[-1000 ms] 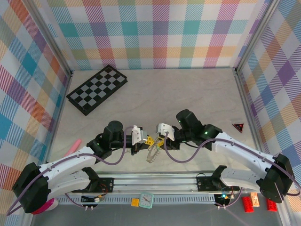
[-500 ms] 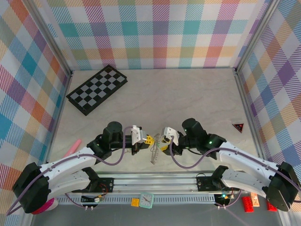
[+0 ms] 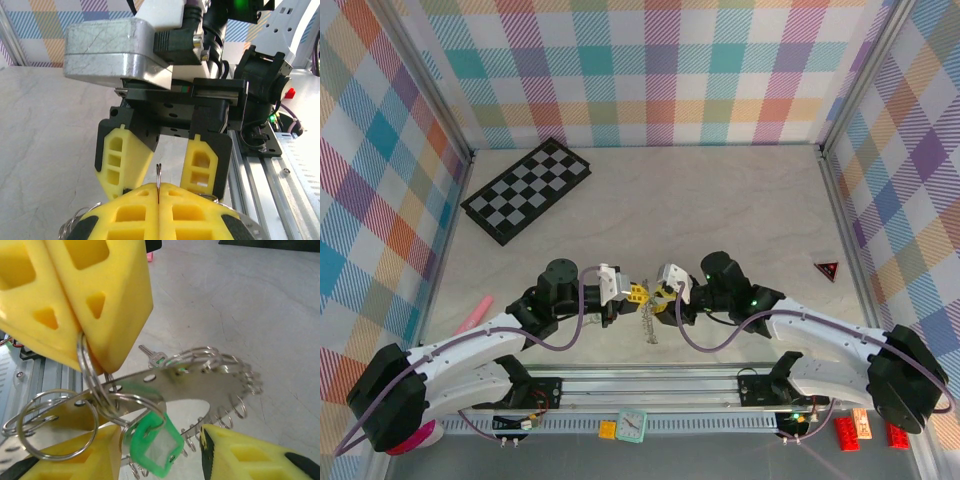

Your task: Put the keys on the keyring

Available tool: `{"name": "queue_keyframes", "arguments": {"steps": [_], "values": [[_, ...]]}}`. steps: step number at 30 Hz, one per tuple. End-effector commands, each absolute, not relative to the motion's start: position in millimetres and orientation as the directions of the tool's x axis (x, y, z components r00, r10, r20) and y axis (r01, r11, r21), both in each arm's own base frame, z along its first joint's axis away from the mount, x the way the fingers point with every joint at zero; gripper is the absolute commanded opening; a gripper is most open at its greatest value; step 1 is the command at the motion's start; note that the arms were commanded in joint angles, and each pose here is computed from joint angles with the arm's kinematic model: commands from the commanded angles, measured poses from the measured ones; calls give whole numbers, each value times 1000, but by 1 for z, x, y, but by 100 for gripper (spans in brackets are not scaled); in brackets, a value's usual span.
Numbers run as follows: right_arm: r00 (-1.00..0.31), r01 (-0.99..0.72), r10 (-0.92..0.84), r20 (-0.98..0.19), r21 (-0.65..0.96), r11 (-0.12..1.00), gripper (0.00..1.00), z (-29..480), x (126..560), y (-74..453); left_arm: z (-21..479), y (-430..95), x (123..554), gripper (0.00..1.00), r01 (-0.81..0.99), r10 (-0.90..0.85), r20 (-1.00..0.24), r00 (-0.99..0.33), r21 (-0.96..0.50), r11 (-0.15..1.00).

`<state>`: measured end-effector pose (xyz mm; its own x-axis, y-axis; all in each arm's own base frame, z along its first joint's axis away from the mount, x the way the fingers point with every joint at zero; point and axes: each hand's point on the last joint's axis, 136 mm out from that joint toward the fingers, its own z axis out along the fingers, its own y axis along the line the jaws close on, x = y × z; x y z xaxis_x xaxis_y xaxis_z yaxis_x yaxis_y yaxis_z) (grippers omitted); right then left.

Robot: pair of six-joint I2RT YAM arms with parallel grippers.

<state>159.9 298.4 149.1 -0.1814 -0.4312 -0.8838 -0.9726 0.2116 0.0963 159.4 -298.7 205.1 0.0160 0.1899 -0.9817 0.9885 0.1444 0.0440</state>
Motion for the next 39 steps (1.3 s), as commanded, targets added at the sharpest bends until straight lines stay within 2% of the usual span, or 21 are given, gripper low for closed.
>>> {"name": "queue_keyframes", "arguments": {"steps": [1, 3, 14, 19, 33, 37, 39], "values": [[-158, -979, -386, -909, 93, 182, 42, 159, 159, 307, 223, -304, 158, 0, 988, 127, -990, 63, 80, 132], [-149, -978, -385, -911, 79, 191, 38, 159, 161, 306, 225, -303, 159, 0, 987, 124, -990, 64, 81, 136], [-103, -977, -412, -905, 15, 211, 3, 165, 161, 295, 227, -302, 168, 0, 978, 131, -989, 61, 85, 191], [-73, -977, -433, -899, -24, 213, 0, 177, 162, 291, 225, -302, 168, 0, 980, 147, -988, 51, 78, 184], [6, -976, -502, -865, -114, 185, 0, 206, 160, 282, 212, -296, 174, 0, 970, 240, -970, 45, 100, 222], [7, -971, -523, -852, -131, 202, 0, 207, 165, 279, 218, -294, 178, 28, 960, 208, -977, 47, 102, 259], [-5, -960, -551, -834, -150, 236, 0, 204, 172, 275, 228, -291, 178, 36, 954, 167, -984, 56, 102, 283]]}}
